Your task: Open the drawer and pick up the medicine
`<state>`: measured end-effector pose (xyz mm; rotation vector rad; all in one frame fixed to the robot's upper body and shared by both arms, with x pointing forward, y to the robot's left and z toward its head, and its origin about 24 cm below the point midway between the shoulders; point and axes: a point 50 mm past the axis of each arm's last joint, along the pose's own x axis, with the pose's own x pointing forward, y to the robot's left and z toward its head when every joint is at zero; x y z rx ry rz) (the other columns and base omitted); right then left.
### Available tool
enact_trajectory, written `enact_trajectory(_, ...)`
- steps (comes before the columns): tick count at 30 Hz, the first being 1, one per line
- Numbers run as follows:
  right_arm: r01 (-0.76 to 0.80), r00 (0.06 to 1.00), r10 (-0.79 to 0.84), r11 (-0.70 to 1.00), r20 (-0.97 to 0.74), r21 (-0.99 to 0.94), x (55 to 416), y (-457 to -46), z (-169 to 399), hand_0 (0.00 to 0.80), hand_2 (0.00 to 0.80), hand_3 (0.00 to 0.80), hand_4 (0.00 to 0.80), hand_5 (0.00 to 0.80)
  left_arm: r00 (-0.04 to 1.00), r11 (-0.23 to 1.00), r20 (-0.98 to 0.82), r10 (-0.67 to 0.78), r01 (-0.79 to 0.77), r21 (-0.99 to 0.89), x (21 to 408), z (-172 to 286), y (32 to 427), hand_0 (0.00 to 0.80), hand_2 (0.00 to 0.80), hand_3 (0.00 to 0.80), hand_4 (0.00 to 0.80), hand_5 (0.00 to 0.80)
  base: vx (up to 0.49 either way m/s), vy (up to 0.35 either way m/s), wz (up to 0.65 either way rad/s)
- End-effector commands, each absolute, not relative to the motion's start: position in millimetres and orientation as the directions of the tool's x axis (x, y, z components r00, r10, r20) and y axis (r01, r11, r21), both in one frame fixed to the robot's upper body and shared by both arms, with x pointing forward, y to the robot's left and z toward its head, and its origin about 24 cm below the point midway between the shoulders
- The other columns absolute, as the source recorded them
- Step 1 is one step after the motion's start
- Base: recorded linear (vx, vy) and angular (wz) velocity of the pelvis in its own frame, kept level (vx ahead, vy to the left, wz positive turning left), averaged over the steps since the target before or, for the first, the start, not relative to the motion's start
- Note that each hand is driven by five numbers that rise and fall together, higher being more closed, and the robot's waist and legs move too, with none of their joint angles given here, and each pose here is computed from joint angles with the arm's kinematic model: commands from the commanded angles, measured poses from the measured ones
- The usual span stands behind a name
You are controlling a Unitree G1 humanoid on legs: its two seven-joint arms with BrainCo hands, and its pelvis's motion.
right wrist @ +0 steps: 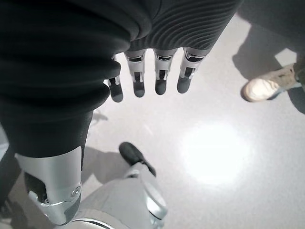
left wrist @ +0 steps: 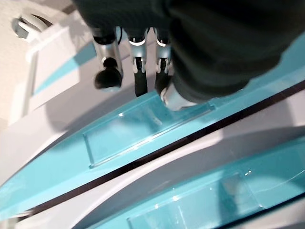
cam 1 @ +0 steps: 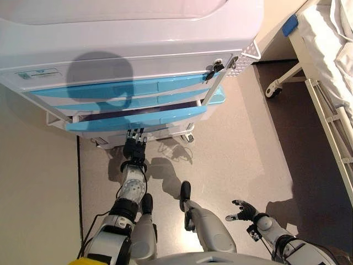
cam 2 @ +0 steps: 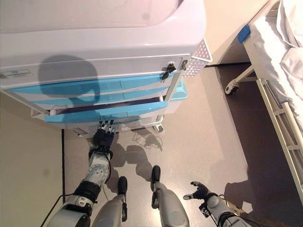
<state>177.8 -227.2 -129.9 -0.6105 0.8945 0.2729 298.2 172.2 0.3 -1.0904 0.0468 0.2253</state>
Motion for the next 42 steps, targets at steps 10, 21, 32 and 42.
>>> enact_trajectory(10,-0.490,0.469,-0.120,0.789,-0.875,-0.371,124.6,-257.9,-144.1,0.000,0.000,0.000,0.000,0.000,0.942,0.542,0.334,0.033,0.264,-0.798,258.5,47.5,180.9,0.800,0.800,0.800,0.800,0.800,0.028,-0.059,0.11)
enact_trajectory(21,-0.476,0.444,-0.154,0.794,-0.883,-0.378,114.5,-270.5,-143.2,0.000,0.000,0.000,0.000,0.000,0.981,0.570,0.165,0.105,0.076,-0.818,208.8,5.7,211.9,0.800,0.800,0.800,0.800,0.800,0.030,-0.046,0.22)
enact_trajectory(32,-0.459,0.415,-0.190,0.800,-0.889,-0.386,105.9,-277.1,-144.1,0.000,0.000,0.000,0.000,0.000,0.937,0.518,-0.048,0.347,-0.235,-0.823,156.3,-33.3,255.1,0.800,0.800,0.800,0.800,0.800,0.010,-0.040,0.20)
enact_trajectory(42,-0.433,0.415,-0.216,0.807,-0.884,-0.401,103.9,-281.6,-143.1,0.000,0.000,0.000,0.000,0.000,0.813,0.413,-0.353,0.462,-0.550,-0.726,108.3,-85.0,281.7,0.800,0.800,0.800,0.800,0.800,0.024,-0.004,0.16)
